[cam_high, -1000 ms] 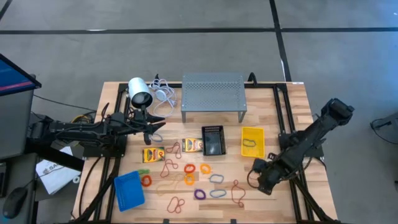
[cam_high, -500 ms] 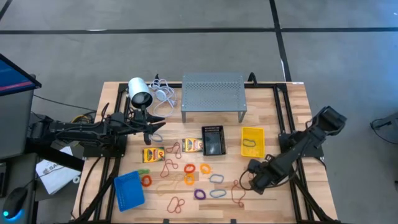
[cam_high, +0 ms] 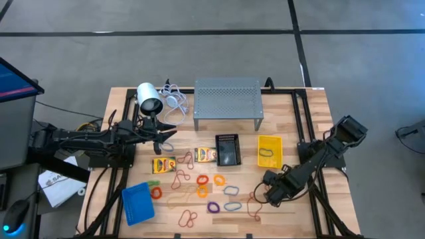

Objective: Pick & Place Office Desk Supplies
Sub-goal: Put the red rubber band into the yellow basket

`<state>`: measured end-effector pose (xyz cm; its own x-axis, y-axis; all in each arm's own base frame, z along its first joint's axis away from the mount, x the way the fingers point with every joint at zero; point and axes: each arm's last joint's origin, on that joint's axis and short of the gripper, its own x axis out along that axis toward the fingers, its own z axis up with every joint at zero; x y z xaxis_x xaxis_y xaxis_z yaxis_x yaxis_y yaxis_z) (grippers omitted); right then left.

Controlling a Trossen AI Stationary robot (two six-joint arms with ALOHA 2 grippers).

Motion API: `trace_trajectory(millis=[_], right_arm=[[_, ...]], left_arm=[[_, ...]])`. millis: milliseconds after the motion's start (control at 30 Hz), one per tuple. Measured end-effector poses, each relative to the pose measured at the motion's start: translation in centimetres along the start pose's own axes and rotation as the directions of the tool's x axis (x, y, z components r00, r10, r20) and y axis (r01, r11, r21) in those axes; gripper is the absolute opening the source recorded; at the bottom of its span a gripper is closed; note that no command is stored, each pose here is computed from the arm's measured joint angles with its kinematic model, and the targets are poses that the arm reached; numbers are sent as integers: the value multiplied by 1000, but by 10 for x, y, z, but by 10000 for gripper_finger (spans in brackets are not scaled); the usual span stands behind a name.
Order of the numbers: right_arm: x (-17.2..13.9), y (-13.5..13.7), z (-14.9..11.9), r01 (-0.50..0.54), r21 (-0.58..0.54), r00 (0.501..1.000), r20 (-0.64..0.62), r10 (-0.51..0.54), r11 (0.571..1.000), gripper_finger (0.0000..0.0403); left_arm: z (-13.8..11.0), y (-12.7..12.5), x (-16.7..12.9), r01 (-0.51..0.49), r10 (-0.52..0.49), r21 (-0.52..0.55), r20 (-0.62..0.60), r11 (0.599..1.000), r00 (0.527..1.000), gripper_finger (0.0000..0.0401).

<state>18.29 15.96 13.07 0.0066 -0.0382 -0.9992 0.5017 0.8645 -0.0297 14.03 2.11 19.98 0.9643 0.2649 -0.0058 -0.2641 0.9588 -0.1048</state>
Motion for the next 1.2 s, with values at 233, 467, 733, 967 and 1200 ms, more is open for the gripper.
trace_trajectory(millis=[233,467,733,967,1200], right_arm=[[0,1,-1,-10,-3,1000,-3,10,1000,40],[1,2,-1,-17,23,1000,-8,17,1000,3],[-21,2,-4,-46,42,999,-1,46,998,1],[-65,-4,-6,-181,33,979,98,177,983,0],[-106,-29,-7,-296,37,917,291,273,955,0]], left_arm=[[0,0,0,0,0,0,0,1000,1000,104],[0,0,0,0,0,0,0,1000,1000,104],[0,0,0,0,0,0,0,1000,1000,104],[0,0,0,0,0,-3,0,1000,1000,104],[1,0,0,1,-1,-5,8,1000,1000,104]])
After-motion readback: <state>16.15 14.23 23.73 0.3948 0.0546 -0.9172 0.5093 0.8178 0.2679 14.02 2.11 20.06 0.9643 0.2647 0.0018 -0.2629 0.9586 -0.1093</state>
